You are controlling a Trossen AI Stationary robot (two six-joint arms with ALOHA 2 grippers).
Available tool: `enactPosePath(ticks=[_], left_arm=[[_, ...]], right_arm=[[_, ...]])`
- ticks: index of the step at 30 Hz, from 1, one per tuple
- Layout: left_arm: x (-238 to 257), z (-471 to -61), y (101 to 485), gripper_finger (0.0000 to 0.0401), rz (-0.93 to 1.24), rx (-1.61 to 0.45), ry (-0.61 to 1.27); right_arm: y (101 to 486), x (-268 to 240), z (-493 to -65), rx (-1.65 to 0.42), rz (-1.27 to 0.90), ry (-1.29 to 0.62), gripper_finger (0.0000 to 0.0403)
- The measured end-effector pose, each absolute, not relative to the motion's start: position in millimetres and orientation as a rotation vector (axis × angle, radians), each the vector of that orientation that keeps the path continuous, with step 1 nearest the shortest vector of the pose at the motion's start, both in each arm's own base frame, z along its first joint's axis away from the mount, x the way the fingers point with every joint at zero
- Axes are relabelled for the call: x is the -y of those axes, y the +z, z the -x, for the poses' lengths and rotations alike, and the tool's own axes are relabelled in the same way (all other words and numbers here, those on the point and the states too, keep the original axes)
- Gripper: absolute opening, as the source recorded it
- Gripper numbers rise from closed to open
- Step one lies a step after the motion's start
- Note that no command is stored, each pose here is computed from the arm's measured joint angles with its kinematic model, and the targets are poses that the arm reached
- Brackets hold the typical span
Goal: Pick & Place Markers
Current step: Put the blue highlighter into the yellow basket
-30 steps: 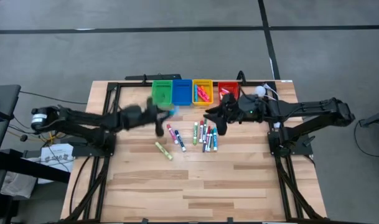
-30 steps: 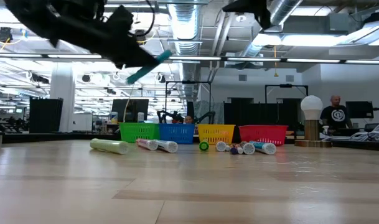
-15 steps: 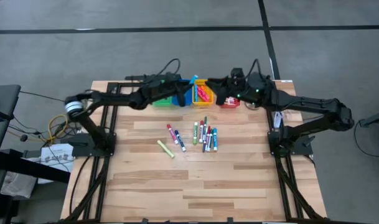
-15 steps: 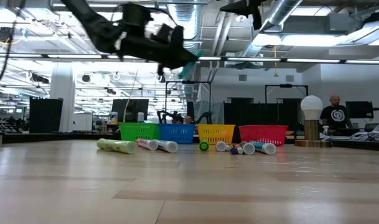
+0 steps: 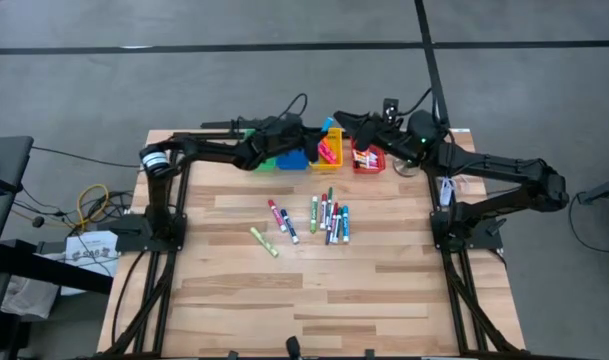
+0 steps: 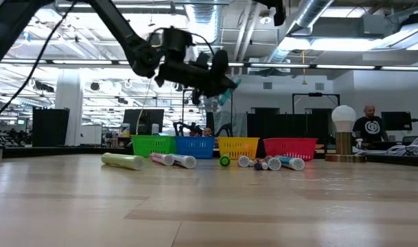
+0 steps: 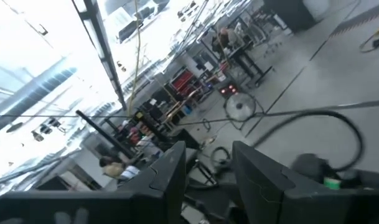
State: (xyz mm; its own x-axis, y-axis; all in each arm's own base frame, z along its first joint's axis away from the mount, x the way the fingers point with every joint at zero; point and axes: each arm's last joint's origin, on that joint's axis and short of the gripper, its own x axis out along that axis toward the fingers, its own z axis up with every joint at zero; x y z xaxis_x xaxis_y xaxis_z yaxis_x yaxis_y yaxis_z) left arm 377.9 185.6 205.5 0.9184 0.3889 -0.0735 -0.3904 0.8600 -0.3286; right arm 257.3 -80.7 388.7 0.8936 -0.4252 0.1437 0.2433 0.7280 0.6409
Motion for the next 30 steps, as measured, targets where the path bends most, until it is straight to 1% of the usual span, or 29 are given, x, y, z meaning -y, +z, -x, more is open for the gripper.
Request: enactPosePath(ticks=[3, 8, 13, 17, 20, 24, 30], left_arm=[[-187.6, -381.4, 192.0, 0.0078, 0.421, -0.017, 0.419], [-189.6, -384.4, 178.3, 0.0079, 0.480, -0.014, 0.440], [-190.9, -386.9, 167.0, 0.0079, 0.540, 0.002, 0.471], [-193.1, -386.2, 167.4, 0.0079, 0.537, 0.018, 0.494], [-192.3, -387.4, 168.8, 0.0080, 0.537, 0.018, 0.471], [-192.3, -390.2, 173.5, 0.0089, 0.529, 0.036, 0.468], [-197.7, -391.7, 179.8, 0.0107, 0.460, 0.040, 0.484]], right_arm=[[388.7, 76.4, -258.6, 0.291, -0.687, -0.355, 0.0123], [388.7, 68.8, -260.8, 0.289, -0.734, -0.322, 0.0123], [387.9, 64.8, -261.9, 0.274, -0.736, -0.311, 0.0123], [387.5, 69.9, -260.7, 0.275, -0.713, -0.336, 0.0123], [387.2, 73.5, -259.7, 0.277, -0.707, -0.352, 0.0123], [387.2, 77.0, -258.7, 0.282, -0.705, -0.364, 0.0123], [386.8, 78.7, -258.7, 0.284, -0.704, -0.377, 0.0123]])
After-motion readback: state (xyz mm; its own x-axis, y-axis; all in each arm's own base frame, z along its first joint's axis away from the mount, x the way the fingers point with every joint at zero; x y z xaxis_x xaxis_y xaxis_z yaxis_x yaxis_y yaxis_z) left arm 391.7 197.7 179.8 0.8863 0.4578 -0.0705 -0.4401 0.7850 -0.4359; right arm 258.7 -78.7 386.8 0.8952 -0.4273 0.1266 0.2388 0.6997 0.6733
